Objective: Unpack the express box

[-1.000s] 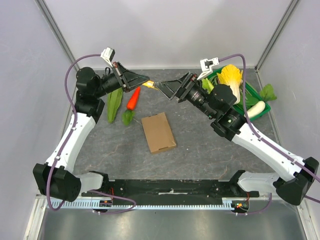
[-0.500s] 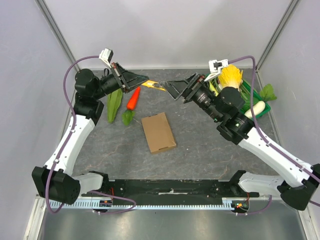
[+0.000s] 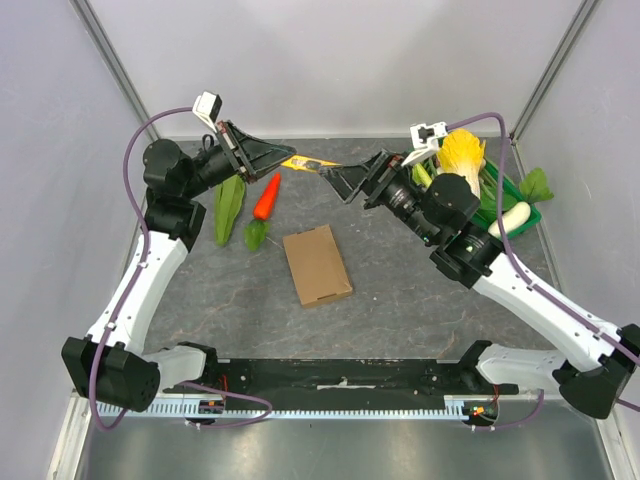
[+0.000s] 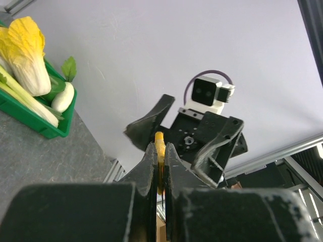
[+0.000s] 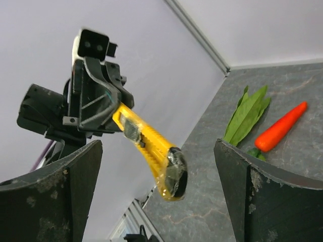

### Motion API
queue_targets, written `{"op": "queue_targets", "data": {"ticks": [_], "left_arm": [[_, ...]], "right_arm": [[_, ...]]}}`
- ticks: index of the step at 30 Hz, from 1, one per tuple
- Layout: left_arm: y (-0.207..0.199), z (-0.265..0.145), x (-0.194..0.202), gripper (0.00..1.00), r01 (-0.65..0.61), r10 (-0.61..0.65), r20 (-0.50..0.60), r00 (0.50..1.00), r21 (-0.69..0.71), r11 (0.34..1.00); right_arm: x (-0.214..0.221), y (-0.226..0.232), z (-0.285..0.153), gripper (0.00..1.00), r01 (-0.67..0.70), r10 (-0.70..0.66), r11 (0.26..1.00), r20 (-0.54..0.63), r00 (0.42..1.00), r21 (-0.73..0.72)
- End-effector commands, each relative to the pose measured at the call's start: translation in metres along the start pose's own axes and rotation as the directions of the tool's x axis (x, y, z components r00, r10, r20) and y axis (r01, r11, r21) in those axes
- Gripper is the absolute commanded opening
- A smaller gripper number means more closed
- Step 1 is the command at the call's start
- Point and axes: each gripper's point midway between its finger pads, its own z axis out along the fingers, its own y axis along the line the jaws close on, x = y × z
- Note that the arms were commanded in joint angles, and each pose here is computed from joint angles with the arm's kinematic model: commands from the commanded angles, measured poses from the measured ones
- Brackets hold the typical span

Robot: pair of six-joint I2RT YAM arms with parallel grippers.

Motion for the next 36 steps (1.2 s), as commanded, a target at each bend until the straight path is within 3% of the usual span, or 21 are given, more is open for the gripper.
{"op": "queue_targets", "data": {"ticks": [1,6,12,22,33,36], "left_arm": [[-0.041,-0.001,-0.002,0.02,-0.043,0.042,0.008,0.999,0.109,0.993],[-0.034,0.003,0.001,0.02,-0.026,0.023,0.028,0.999,0.122,0.992],[-0.034,0.004,0.003,0.02,-0.043,0.025,0.1,0.995,0.181,0.983],[-0.034,-0.001,0.005,0.02,-0.117,0.082,0.175,0.981,0.2,0.973],[-0.029,-0.001,0.01,0.02,-0.12,0.093,0.149,0.984,0.181,0.976],[-0.029,0.0,0.011,0.02,-0.123,0.098,0.139,0.985,0.179,0.976]], "right_arm": [[-0.001,0.029,0.004,0.97,-0.021,0.021,0.987,-0.001,1.0,-0.157],[-0.01,0.059,0.001,0.95,-0.062,0.077,0.944,0.034,0.996,-0.324],[-0.006,0.068,0.002,0.85,-0.125,0.137,0.917,0.005,0.991,-0.378],[0.001,0.073,0.005,0.65,-0.173,0.167,0.902,-0.051,0.985,-0.395],[0.006,0.071,0.012,0.41,-0.168,0.149,0.915,-0.08,0.986,-0.367],[0.006,0.069,0.013,0.41,-0.168,0.15,0.918,-0.079,0.986,-0.358]]}}
